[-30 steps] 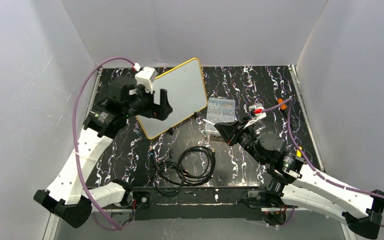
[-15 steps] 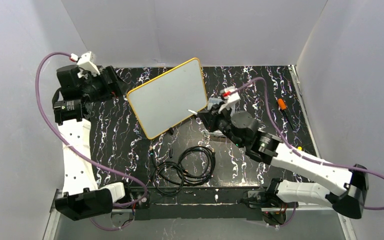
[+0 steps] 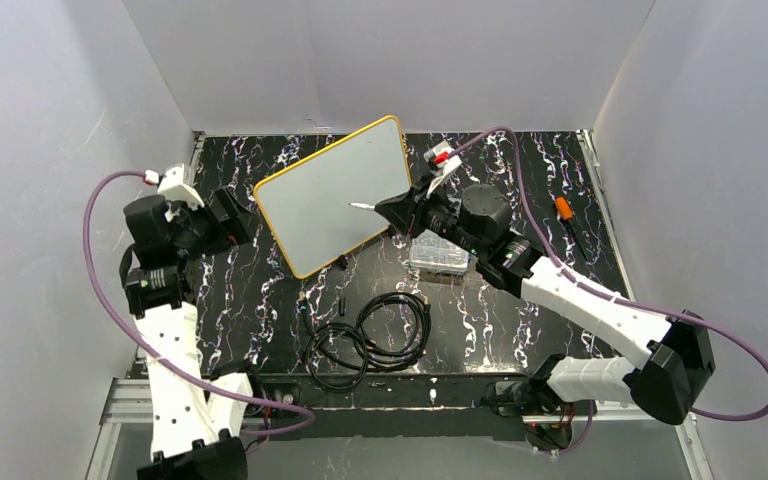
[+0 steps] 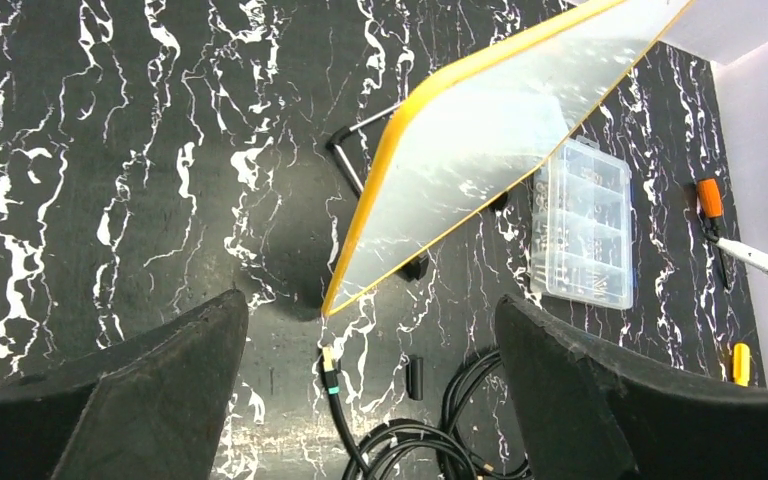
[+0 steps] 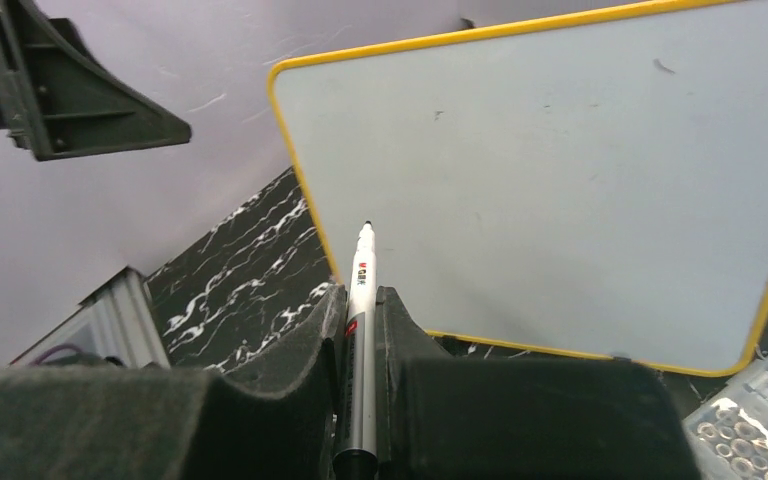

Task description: Write a sentence on the whiteboard

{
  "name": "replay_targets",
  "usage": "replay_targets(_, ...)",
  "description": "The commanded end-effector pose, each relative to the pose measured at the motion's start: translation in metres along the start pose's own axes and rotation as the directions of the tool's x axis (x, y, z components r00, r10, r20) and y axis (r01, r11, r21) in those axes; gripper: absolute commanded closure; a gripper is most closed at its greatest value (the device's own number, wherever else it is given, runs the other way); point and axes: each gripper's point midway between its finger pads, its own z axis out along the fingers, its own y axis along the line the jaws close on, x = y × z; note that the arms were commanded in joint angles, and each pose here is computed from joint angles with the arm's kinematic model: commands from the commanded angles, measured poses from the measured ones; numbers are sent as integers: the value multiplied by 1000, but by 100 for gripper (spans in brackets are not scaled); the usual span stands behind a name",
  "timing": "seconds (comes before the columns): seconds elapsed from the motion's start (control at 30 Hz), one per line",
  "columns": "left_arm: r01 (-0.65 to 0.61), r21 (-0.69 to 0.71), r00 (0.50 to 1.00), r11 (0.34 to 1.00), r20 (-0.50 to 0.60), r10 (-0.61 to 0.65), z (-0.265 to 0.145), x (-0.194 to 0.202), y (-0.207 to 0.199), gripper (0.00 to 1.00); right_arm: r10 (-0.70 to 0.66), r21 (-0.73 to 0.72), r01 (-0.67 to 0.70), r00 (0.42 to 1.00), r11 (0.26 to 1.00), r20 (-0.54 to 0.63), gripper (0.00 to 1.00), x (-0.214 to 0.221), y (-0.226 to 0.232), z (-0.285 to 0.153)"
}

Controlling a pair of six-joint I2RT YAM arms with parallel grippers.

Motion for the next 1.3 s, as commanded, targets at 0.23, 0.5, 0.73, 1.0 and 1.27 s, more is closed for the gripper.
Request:
replay_targets(0.23,8,185,999,983,38,-15,31,20,-9,25,20,-154,-1,992,988,124,99,-17,30,-10)
replay_targets(0.5,-45,244,999,969,35,38,56,9,-8,45,19,-177,10,987,984,160,99,-22,48,28)
replay_targets(0.73,-62,272,998,960,2,64,71,19,-4,55,25,-200,10,985,980,171,99,-13,57,69)
replay_targets(1.0,-78,272,996,959,-24,88,79,24,-2,73,38,-238,8,982,971,185,99,-3,67,105)
replay_targets(1.27,-93,252,994,963,-37,105,83,29,4,84,28,-234,21,979,972,204,99,3,71,121)
